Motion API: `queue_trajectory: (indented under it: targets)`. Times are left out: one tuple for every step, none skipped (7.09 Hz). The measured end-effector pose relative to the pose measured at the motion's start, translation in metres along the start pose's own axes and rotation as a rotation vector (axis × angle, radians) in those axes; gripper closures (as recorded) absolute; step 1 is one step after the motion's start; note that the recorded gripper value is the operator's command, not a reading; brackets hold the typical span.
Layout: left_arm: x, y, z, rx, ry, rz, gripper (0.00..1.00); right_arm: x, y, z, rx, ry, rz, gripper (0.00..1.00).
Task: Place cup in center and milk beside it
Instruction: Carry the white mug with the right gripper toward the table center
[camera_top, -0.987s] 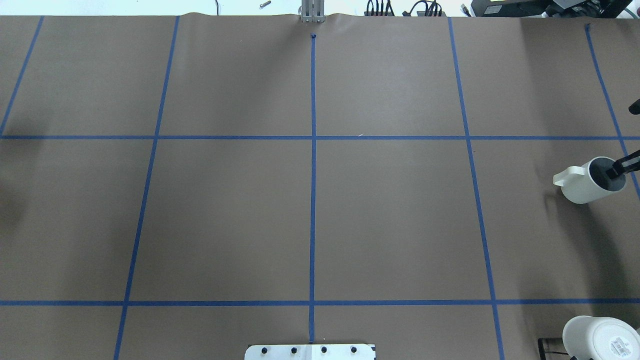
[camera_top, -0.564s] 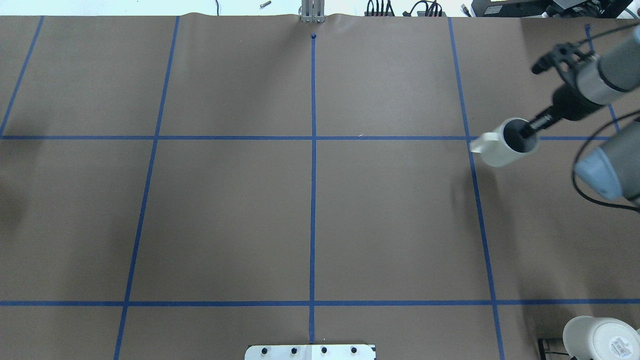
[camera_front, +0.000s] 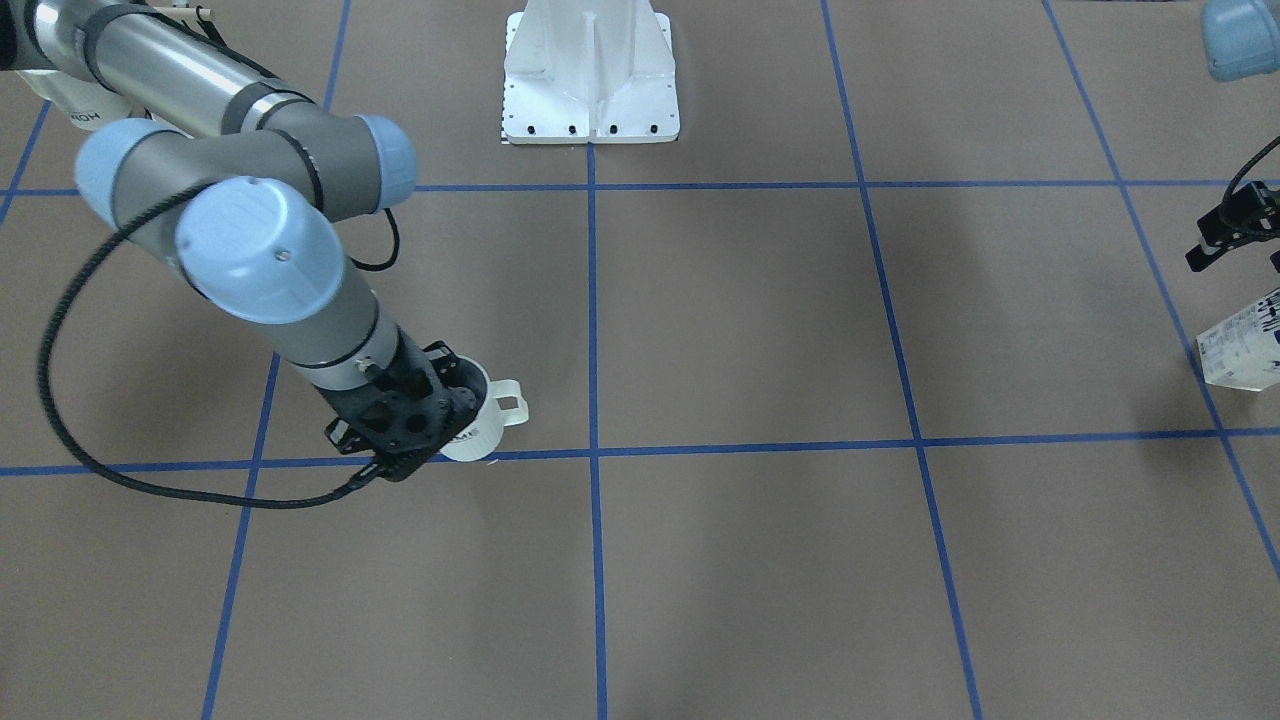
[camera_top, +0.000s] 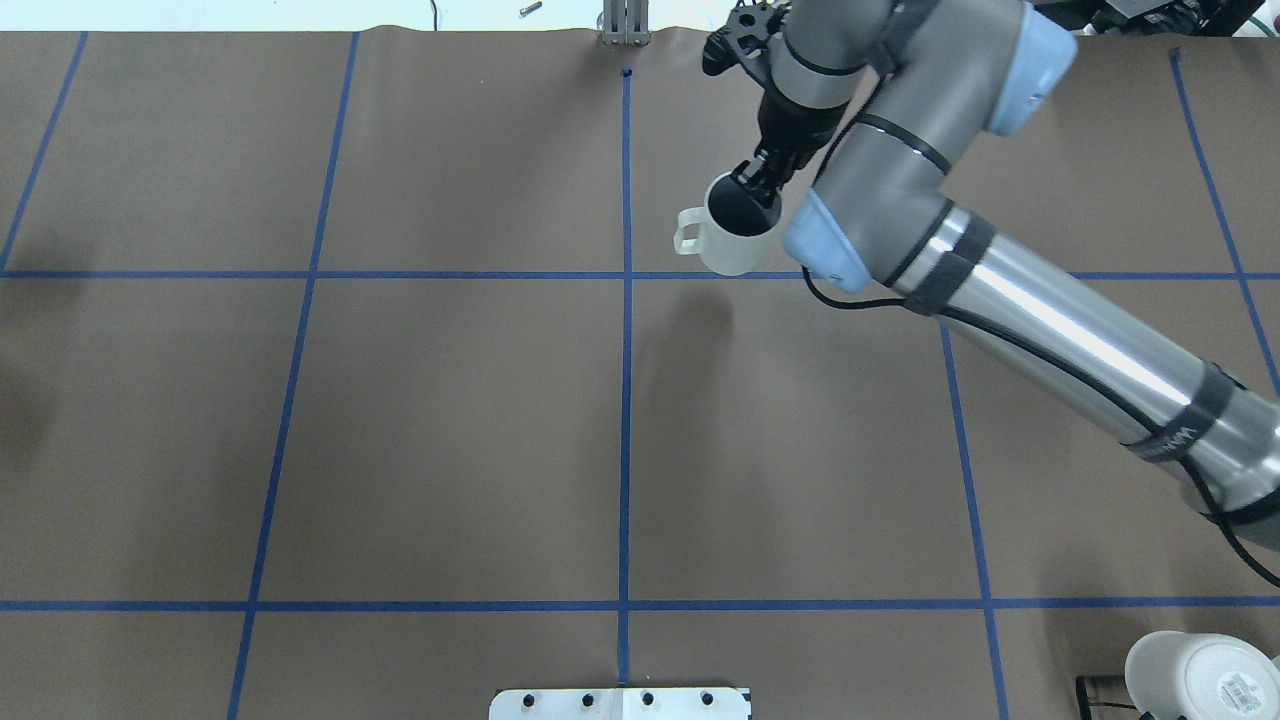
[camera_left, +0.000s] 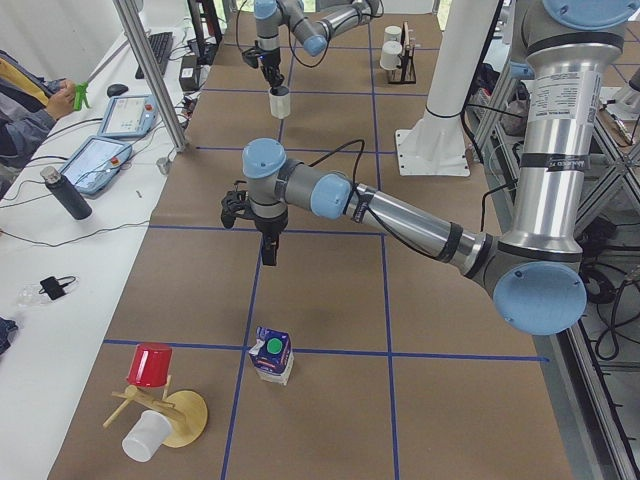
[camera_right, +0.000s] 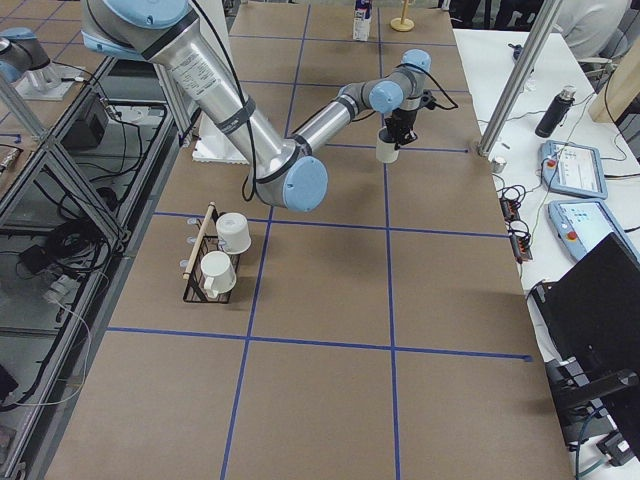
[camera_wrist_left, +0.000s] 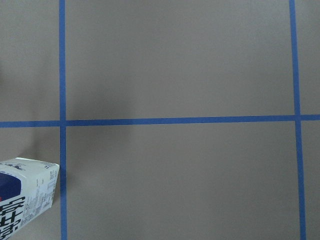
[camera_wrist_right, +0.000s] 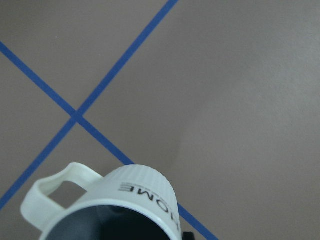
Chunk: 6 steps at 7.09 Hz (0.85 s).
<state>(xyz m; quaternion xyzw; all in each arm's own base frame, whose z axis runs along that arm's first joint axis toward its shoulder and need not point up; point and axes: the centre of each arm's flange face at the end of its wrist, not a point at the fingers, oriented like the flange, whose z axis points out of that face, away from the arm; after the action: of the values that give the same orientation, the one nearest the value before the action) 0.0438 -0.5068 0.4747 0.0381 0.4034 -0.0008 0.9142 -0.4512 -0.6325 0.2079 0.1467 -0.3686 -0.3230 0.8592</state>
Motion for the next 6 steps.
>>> queue_trajectory:
  targets:
    - [0.001,0.000,-0.001,0.001,0.001,0.000,0.02,-0.019,-0.031,0.012,-0.004,-0.001,-0.019,1.00]
    - [0.001,0.001,-0.002,0.002,0.002,0.000,0.02,-0.038,-0.046,0.026,-0.014,0.003,-0.035,1.00]
    - [0.002,0.001,-0.002,0.003,0.002,0.000,0.02,-0.054,-0.053,0.036,-0.018,0.014,-0.048,1.00]
    - [0.002,0.001,-0.003,0.004,0.003,0.001,0.02,-0.066,-0.056,0.041,-0.020,0.019,-0.059,1.00]
    - [0.003,0.001,-0.004,0.006,0.003,0.002,0.02,-0.074,-0.056,0.046,-0.023,0.018,-0.067,1.00]
    - [0.004,0.001,-0.005,0.008,0.004,0.004,0.02,-0.081,-0.056,0.051,-0.024,0.014,-0.074,1.00]
